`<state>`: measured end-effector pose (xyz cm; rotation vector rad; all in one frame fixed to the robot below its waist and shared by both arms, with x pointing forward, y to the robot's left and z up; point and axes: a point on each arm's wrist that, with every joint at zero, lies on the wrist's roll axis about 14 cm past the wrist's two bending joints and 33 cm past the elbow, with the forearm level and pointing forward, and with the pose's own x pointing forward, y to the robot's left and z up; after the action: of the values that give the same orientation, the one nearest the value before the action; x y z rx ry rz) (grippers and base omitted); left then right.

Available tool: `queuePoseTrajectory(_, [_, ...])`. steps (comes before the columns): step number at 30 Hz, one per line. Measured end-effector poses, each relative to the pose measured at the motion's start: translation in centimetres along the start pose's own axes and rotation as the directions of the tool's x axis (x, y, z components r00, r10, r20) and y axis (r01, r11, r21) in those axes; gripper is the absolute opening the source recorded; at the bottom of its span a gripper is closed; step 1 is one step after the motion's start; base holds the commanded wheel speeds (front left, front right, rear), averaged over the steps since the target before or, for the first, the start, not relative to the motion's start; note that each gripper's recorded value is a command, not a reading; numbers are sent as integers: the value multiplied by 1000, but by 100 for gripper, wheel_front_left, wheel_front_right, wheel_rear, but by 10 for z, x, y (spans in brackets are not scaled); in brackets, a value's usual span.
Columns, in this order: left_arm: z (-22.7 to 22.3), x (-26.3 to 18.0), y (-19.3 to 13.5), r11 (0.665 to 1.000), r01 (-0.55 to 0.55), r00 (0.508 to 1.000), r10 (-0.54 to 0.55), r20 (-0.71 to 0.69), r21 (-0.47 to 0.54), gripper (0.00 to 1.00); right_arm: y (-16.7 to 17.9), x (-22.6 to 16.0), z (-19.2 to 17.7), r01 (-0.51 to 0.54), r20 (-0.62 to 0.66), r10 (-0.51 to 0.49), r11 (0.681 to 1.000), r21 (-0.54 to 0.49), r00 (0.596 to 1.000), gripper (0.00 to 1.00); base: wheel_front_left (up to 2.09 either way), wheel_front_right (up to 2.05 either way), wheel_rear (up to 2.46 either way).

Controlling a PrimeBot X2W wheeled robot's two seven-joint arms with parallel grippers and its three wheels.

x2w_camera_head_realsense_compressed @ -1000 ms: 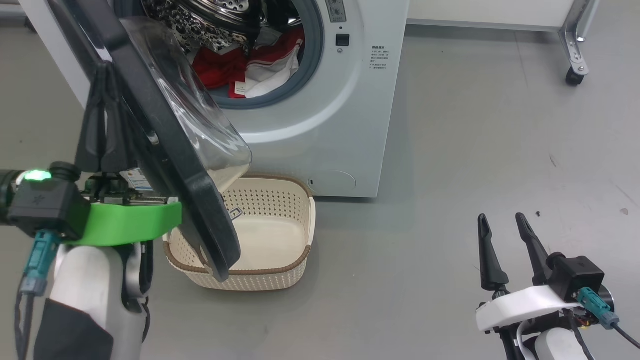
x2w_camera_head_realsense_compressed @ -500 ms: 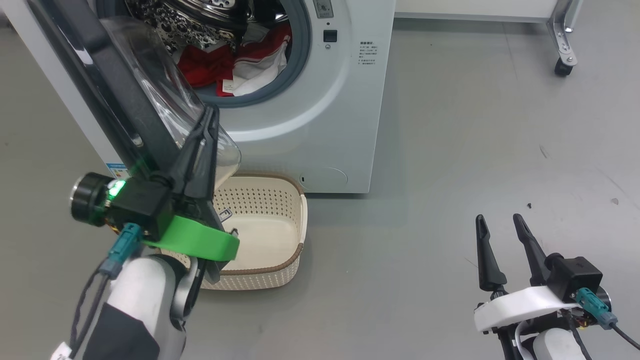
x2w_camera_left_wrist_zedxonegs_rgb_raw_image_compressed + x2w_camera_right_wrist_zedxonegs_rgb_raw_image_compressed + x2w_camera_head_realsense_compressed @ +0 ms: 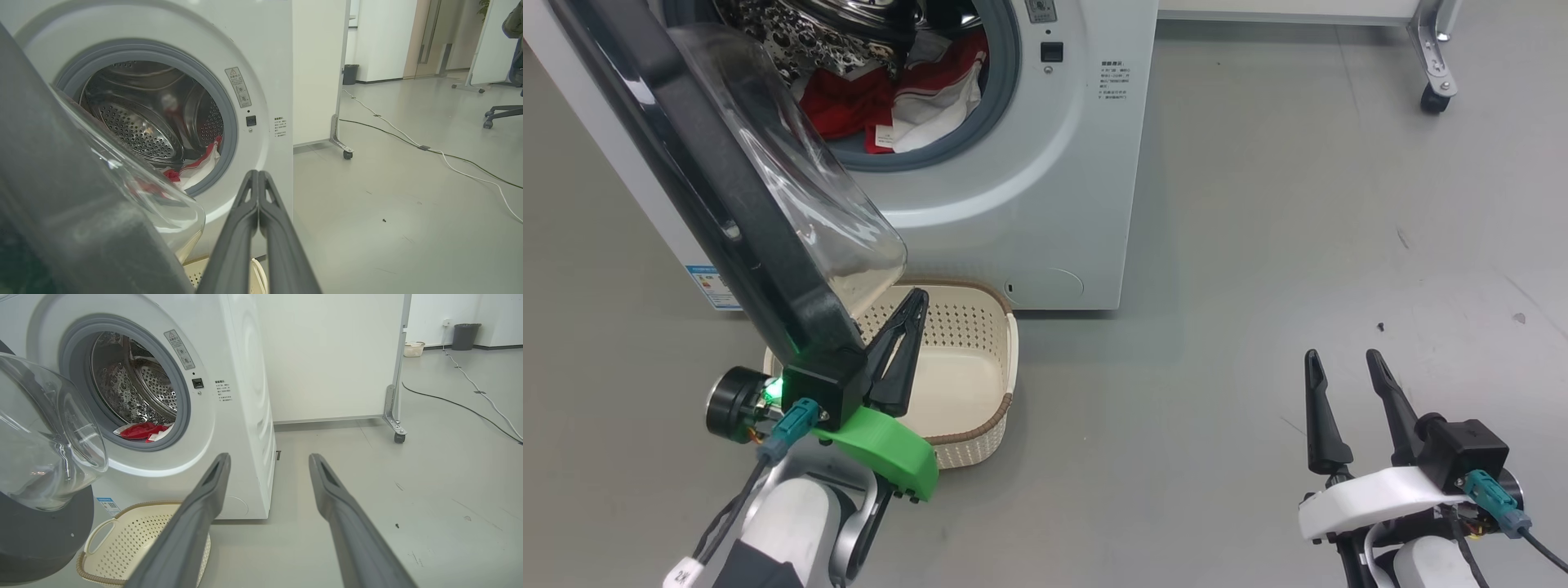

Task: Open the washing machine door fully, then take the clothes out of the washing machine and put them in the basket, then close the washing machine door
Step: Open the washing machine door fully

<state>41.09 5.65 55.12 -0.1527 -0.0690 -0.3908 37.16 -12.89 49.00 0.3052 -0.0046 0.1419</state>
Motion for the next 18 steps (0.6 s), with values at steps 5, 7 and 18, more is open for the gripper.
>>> queuePoseTrajectory(5, [-18, -2, 4, 999, -22, 998, 19, -65, -41, 0, -2, 0, -1, 3, -5, -3, 1000, -7, 1000, 100, 0, 0, 0])
queuePoseTrajectory(7, [-27, -5, 6, 998, -32, 995, 27, -95, -51, 0, -2, -1, -2, 1, -6, -1, 1000, -6, 1000, 100, 0, 0, 0])
queuePoseTrajectory(18, [-48, -12, 16, 993, -85, 984, 71, -161, -82, 0, -2, -1, -5, 1, -13, -1, 1000, -5, 1000, 100, 0, 0, 0])
